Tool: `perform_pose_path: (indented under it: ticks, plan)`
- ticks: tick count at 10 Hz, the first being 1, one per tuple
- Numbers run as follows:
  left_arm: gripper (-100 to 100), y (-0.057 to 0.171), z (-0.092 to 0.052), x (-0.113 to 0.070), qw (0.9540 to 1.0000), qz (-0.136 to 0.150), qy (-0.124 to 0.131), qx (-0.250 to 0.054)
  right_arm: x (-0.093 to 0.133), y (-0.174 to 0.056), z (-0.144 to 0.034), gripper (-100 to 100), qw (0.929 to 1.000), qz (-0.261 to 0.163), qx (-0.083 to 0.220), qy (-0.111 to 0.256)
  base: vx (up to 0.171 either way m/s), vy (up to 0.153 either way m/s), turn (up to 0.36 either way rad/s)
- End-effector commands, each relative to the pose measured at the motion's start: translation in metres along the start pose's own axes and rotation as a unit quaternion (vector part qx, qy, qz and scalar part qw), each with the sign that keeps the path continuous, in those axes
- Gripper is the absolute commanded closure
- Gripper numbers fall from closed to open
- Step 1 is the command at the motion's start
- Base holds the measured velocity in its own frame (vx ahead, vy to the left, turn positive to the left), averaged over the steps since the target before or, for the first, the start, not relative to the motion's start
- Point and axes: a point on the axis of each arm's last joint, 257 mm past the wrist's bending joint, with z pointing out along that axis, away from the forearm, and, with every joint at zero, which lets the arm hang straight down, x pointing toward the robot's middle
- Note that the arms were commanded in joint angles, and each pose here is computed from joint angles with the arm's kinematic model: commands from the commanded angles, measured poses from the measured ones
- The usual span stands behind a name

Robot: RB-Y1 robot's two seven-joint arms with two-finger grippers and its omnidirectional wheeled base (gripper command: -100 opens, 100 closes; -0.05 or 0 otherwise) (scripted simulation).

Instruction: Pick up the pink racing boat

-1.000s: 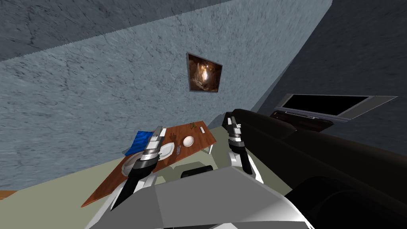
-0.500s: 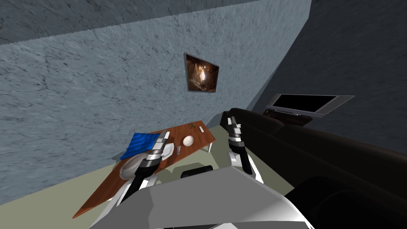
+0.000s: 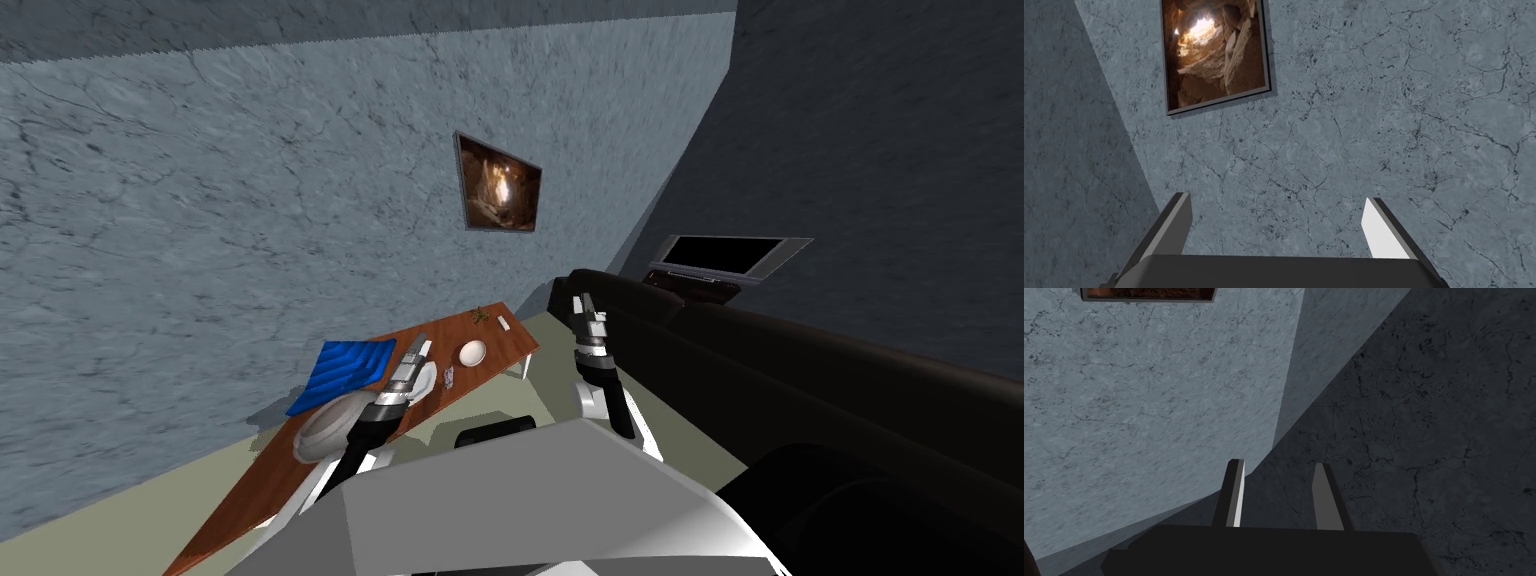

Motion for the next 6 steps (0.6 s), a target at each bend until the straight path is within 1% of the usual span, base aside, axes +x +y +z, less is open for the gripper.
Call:
perform_pose_path:
  ticks: [1, 2, 3, 4, 5, 6]
  plan:
    - [-100, 0.022, -0.007, 0.007, 0.9996, -0.009, 0.012, -0.023, 0.000, 0.000, 0.000, 0, 1.0000, 0.000, 0.000, 0.000, -0.036, 0.055, -0.133]
    - [-100, 0.036, -0.011, 0.011, 0.9989, -0.015, 0.021, -0.038, 0.000, 0.000, 0.000, 0, 1.0000, 0.000, 0.000, 0.000, -0.070, 0.072, -0.305]
    - [-100, 0.049, -0.017, 0.012, 0.9982, -0.017, 0.022, -0.053, 0.000, 0.000, 0.000, 0, 1.0000, 0.000, 0.000, 0.000, -0.058, 0.057, -0.109]
    - [-100, 0.061, -0.022, 0.015, 0.9971, -0.023, 0.031, -0.066, 0.000, 0.000, 0.000, 0, 1.0000, 0.000, 0.000, 0.000, -0.034, 0.047, -0.163]
    - [-100, 0.072, -0.027, 0.016, 0.9962, -0.024, 0.031, -0.078, 0.000, 0.000, 0.000, 0, 1.0000, 0.000, 0.000, 0.000, -0.027, 0.040, -0.089]
    - [-100, 0.088, -0.034, 0.019, 0.9941, -0.031, 0.039, -0.096, 0.000, 0.000, 0.000, 0, 1.0000, 0.000, 0.000, 0.000, -0.033, 0.042, -0.210]
